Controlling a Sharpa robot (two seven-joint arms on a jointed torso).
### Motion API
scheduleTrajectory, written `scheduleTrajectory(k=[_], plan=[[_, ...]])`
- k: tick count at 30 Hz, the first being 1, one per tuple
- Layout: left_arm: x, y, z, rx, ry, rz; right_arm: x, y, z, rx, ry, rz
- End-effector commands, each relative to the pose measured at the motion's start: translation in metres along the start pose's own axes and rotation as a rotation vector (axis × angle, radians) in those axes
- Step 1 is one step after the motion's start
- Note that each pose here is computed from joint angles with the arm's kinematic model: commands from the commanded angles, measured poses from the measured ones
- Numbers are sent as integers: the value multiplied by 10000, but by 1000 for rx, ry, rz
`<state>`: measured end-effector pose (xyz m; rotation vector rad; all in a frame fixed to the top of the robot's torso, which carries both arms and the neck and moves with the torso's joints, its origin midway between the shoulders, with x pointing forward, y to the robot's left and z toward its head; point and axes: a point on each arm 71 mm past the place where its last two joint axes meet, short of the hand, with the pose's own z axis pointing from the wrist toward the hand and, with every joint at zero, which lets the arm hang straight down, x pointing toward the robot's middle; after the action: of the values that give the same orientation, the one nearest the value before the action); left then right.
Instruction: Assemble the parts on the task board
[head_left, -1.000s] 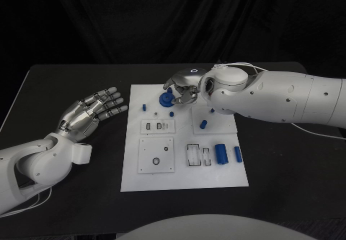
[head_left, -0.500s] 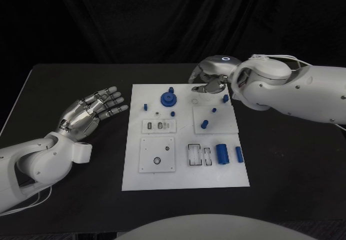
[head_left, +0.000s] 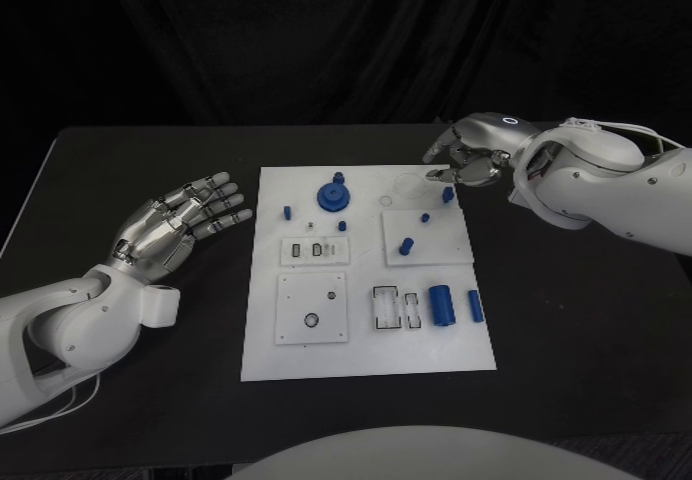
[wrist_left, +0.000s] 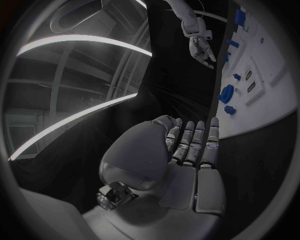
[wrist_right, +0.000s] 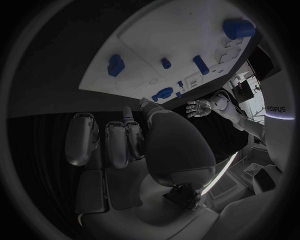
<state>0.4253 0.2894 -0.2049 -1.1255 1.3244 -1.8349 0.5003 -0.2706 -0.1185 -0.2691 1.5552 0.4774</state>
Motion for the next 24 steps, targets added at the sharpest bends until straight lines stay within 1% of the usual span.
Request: scheduleTrajectory(k=[1,5,11,24], plan=[[20,-40,5,64,14,-15,56,-57,-42,10,-20,25],[22,-36,10,63,16,-17,146,-123,-80,32,2,30],[16,-34,6,56,15,-17,230,-193,-117,56,19,34],[7,-23,4,38,14,-16,302,-260,-175,87,29,38]])
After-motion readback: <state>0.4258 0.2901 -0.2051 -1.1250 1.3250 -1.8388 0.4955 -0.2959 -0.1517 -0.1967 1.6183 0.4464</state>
